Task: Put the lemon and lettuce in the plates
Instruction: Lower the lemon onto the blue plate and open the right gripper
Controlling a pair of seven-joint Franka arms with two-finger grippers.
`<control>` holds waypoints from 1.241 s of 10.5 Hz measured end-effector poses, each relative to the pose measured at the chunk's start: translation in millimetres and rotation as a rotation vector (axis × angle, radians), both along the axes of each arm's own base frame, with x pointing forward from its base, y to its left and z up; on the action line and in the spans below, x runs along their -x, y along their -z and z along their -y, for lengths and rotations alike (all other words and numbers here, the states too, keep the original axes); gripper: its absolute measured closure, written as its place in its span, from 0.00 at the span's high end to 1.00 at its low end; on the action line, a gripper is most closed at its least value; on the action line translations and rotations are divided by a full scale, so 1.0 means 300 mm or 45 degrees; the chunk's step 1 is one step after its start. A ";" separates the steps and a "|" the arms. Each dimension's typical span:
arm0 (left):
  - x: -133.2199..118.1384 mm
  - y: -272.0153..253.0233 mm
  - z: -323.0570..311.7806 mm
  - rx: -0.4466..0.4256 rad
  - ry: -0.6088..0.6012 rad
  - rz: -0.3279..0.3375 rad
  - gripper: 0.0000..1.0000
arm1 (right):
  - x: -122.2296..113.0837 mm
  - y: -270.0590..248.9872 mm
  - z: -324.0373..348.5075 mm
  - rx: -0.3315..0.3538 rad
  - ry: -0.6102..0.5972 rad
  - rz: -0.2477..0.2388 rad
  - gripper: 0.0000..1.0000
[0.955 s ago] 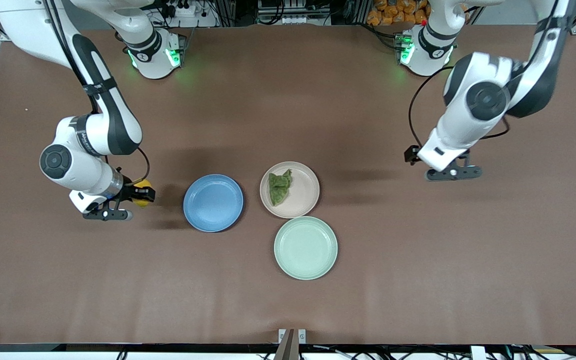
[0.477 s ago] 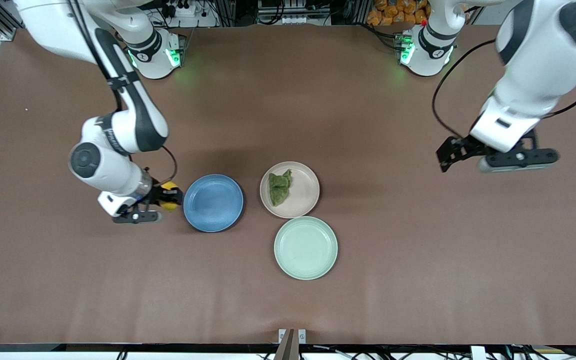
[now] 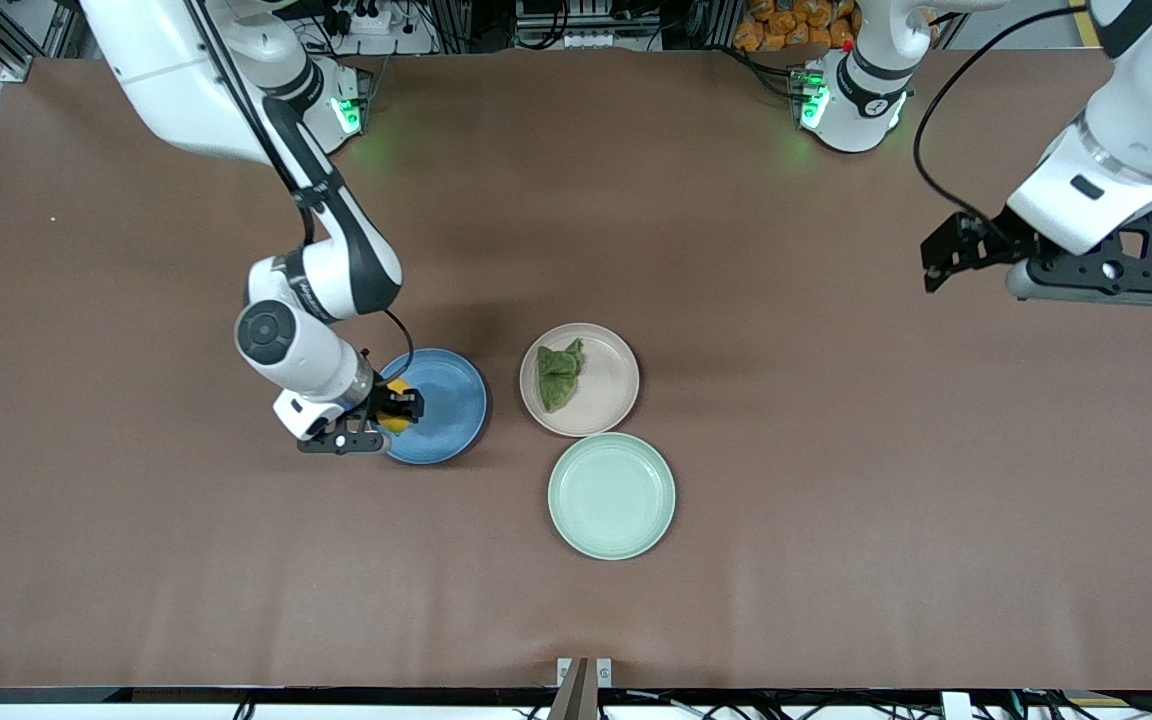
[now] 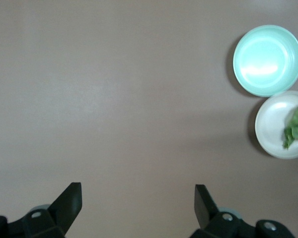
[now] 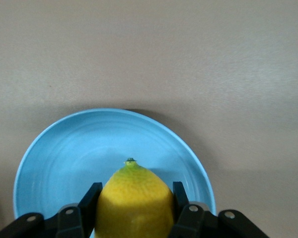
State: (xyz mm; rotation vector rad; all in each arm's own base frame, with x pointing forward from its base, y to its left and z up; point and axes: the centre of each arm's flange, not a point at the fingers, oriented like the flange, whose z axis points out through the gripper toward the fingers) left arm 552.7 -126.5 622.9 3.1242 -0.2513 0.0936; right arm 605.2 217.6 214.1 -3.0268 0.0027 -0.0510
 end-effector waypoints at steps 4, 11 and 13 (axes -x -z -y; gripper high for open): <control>0.010 -0.100 -0.032 0.001 0.024 0.018 1.00 | 0.006 0.051 -0.025 0.000 0.009 0.005 0.63; 0.012 -0.113 -0.024 0.006 -0.032 0.024 1.00 | -0.108 -0.134 0.008 0.018 0.026 -0.107 1.00; 0.012 -0.116 -0.025 0.007 -0.032 0.025 1.00 | -0.187 -0.307 0.073 0.020 0.046 -0.177 1.00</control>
